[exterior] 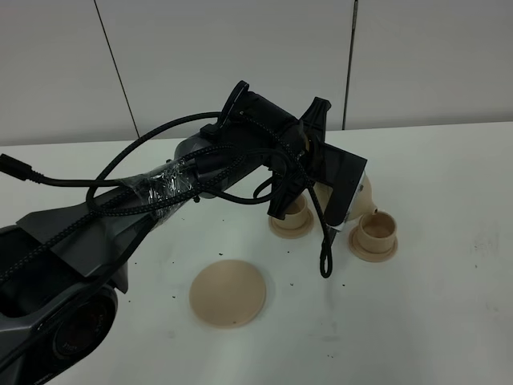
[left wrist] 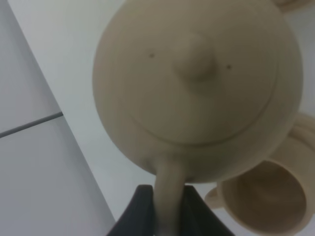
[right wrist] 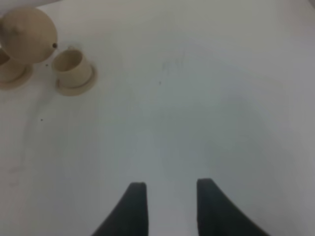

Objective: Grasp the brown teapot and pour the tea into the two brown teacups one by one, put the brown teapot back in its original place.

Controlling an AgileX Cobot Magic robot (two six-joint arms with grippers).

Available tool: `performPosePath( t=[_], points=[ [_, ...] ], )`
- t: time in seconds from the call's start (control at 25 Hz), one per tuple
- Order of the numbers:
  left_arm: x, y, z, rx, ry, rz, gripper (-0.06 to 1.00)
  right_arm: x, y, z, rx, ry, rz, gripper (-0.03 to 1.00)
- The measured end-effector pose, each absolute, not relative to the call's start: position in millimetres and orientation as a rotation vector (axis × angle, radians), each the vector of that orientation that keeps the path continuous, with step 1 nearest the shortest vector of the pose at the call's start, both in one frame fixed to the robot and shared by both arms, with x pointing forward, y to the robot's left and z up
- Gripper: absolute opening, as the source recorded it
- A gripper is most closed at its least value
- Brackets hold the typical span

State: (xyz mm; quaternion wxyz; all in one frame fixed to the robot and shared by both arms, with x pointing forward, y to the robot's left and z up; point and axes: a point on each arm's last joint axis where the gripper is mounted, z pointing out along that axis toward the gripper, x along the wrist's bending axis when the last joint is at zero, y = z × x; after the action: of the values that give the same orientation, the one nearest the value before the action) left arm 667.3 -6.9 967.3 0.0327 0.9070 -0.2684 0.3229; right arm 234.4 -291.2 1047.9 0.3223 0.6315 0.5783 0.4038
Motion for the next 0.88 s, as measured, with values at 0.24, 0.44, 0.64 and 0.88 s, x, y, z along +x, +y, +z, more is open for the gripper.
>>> performPosePath(
  t=[0.24, 0.44, 0.64, 0.88],
  points=[
    [668.2, -5.8, 967.7, 2.799, -0.856, 1.012, 0.17, 234.4, -291.2, 1047.9, 1.658, 1.518, 1.06, 0.24],
    [669.6, -4.3, 968.3, 2.81, -0.894, 1.04, 0.17, 234.4, -291.2, 1047.9, 1.658, 1.518, 1.06, 0.24],
    [670.6, -4.7, 969.3, 2.797, -0.923, 1.065, 0.17, 234.4, -291.2, 1047.9, 1.658, 1.518, 1.06, 0.24],
    [671.1, -5.4, 969.8, 2.786, -0.935, 1.078, 0.17, 234.4, -291.2, 1047.9, 1.658, 1.518, 1.06, 0.24]
  ],
)
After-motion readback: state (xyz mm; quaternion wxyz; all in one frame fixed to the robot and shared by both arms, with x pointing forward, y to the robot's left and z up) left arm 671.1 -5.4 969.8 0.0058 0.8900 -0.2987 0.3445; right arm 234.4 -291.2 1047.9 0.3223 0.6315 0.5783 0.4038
